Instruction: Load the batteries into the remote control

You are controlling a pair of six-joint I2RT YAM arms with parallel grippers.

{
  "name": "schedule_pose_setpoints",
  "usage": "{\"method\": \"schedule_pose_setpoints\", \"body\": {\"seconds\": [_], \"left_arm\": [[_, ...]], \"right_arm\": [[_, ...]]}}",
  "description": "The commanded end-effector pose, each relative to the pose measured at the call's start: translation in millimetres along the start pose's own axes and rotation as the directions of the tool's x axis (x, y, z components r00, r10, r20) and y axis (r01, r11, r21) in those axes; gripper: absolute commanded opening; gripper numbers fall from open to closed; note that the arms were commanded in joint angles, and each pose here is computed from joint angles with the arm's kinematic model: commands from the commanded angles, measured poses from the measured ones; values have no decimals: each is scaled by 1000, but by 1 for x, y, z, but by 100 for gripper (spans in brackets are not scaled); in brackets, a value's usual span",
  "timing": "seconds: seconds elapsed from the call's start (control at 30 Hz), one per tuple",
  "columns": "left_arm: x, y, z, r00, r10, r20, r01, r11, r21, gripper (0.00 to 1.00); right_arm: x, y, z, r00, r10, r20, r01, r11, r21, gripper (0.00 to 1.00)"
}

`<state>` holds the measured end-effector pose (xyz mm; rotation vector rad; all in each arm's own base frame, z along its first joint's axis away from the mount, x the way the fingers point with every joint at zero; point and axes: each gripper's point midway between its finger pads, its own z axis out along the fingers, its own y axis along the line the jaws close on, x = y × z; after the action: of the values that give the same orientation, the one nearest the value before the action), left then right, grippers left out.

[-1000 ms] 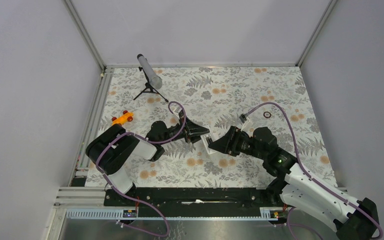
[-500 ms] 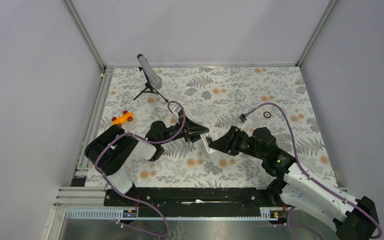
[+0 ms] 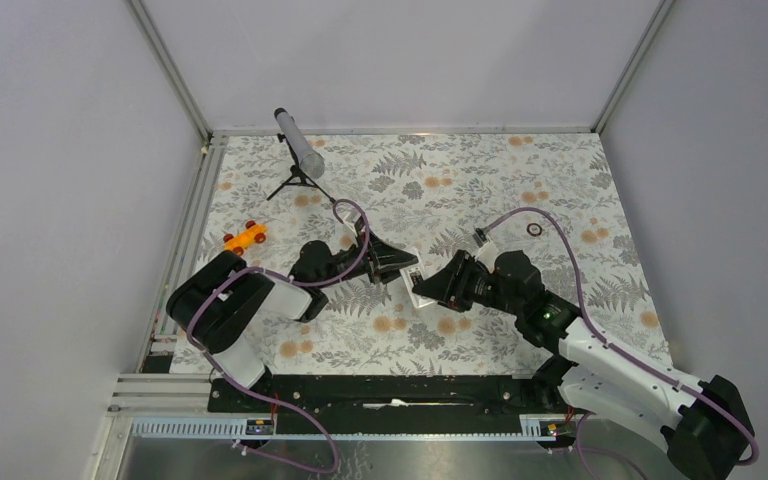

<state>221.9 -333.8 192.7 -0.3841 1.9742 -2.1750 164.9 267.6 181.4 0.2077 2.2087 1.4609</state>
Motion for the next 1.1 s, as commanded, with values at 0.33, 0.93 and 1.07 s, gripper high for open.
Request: {"method": "schedule_pose_setpoints", "body": {"seconds": [0.33,0.93,1.07], "left_arm": [[22,-63,-3,983,179,-49,-166,966,198,0],[18,-52,-2,982,183,-41,-173,969,174,0],[19,-51,-3,982,182,-40,-173,970,171,0]], "right_arm": [[2,5,4,998,67,-1,-67,997,-49,73],[-5,33,-9,993,-117,22,119,985,-127,51],[-7,29,-6,993,-112,25,114,988,-103,41]]}}
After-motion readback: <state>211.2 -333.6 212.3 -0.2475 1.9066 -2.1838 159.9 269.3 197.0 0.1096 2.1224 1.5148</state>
